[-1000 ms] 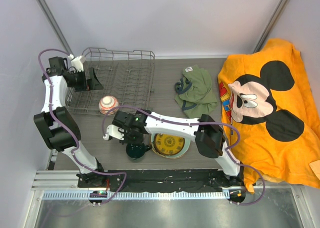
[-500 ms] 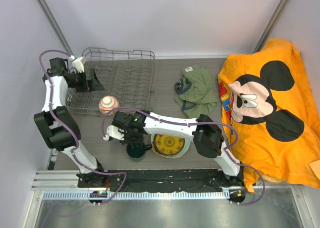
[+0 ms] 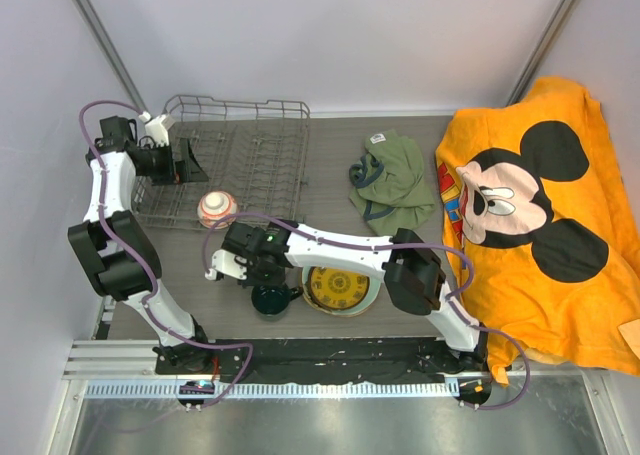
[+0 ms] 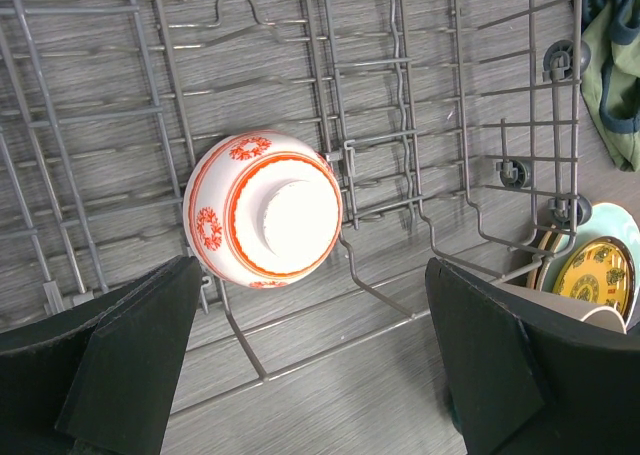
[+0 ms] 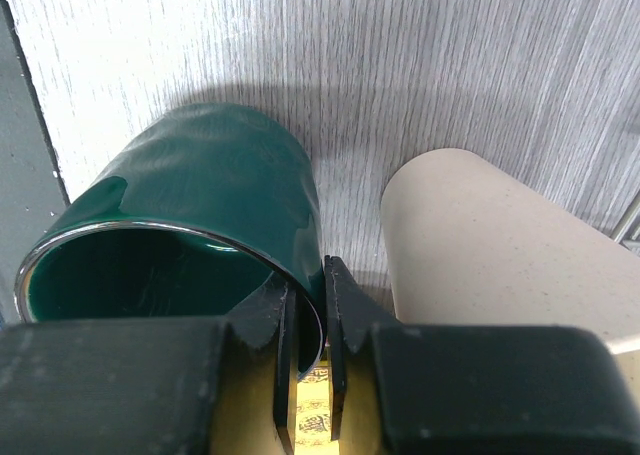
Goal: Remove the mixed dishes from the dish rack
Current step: Place the cup at the center of the board.
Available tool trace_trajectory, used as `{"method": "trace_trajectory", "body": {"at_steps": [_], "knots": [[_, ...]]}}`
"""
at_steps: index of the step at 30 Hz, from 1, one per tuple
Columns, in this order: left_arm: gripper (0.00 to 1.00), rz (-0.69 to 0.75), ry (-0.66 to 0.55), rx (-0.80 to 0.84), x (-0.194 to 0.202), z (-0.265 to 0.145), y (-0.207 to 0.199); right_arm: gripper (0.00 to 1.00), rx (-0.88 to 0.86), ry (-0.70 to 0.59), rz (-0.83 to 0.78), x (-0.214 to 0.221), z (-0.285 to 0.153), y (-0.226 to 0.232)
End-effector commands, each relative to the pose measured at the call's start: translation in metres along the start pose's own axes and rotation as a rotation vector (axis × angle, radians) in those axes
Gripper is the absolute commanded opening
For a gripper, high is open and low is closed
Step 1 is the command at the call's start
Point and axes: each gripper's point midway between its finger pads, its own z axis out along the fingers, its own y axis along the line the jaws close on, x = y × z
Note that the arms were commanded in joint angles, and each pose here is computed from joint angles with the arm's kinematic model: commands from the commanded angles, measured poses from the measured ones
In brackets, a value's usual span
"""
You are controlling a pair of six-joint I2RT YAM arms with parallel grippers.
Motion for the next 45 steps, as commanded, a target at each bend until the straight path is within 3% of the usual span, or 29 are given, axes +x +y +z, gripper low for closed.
{"method": "trace_trajectory", "body": {"at_steps": [1,18,33,45], "knots": [[1.00,0.017,-0.020,0.022,-0.003,-0.001,0.000,0.14,0.022,-0.072,-0.005,-0.023,-0.015,-0.006],[1.00,0.008,-0.017,0.028,-0.001,-0.002,-0.001,0.31,0.027,-0.067,0.000,-0.021,-0.018,-0.004],[1.00,0.005,-0.020,0.021,-0.002,-0.006,-0.003,0.35,0.080,-0.100,-0.013,-0.027,-0.046,-0.003],[1.00,0.121,0.024,-0.089,-0.003,-0.016,0.006,0.45,0.166,-0.141,-0.013,-0.034,-0.076,-0.016]]}}
